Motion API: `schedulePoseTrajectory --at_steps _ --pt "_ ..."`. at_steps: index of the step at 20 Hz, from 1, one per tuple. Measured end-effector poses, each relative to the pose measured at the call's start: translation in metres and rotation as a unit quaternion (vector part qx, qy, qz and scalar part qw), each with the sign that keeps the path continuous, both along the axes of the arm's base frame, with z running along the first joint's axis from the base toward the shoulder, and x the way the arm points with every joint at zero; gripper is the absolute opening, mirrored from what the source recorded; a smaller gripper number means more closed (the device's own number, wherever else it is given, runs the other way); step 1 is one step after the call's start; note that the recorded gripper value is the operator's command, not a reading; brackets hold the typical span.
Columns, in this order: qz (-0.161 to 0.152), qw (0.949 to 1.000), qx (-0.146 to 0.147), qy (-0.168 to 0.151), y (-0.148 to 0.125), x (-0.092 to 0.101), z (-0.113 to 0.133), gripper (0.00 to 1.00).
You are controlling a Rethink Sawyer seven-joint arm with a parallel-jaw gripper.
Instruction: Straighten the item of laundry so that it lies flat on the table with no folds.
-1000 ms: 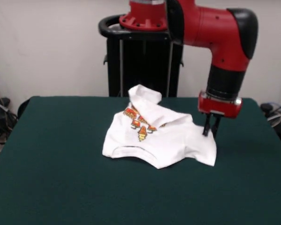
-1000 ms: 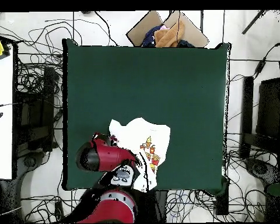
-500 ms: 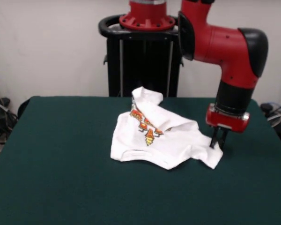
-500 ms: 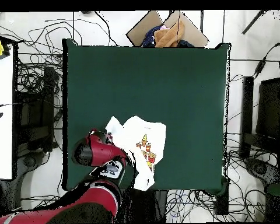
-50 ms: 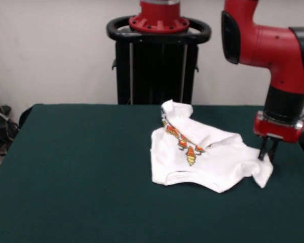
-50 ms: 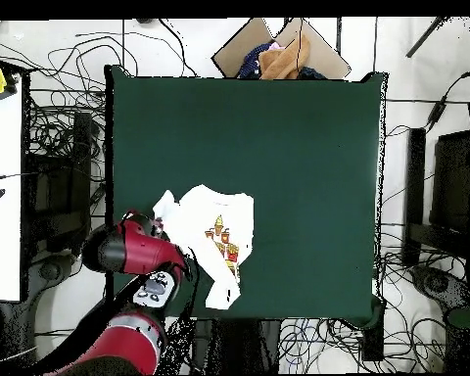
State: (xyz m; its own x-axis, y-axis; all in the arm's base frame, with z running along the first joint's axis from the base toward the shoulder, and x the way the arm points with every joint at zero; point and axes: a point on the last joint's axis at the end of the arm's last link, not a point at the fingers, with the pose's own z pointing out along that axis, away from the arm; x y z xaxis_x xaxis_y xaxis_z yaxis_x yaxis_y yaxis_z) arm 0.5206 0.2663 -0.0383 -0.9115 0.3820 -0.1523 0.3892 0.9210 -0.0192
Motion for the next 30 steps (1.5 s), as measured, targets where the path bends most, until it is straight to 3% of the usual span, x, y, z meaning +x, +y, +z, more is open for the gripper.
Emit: schedulePoseTrajectory --at_steps 6,11,12,18,23,25,30 --pt "-0.004 0.9997 0.023 0.01 0.03 0.011 0.02 0.0" --pt "-0.002 0.9995 0.028 0.016 0.035 0.013 0.033 0.0" --pt "-0.002 0.9995 0.028 0.017 0.035 0.014 0.038 1.0" --pt "-0.037 0.9978 0.053 0.008 0.004 0.039 0.067 1.0" --pt "-0.086 0.9931 0.079 0.0 -0.061 0.066 0.095 1.0" --pt "-0.105 0.9914 0.078 -0.007 -0.111 0.073 0.114 1.0" --pt "-0.097 0.9938 0.051 -0.019 -0.176 0.067 0.134 1.0"
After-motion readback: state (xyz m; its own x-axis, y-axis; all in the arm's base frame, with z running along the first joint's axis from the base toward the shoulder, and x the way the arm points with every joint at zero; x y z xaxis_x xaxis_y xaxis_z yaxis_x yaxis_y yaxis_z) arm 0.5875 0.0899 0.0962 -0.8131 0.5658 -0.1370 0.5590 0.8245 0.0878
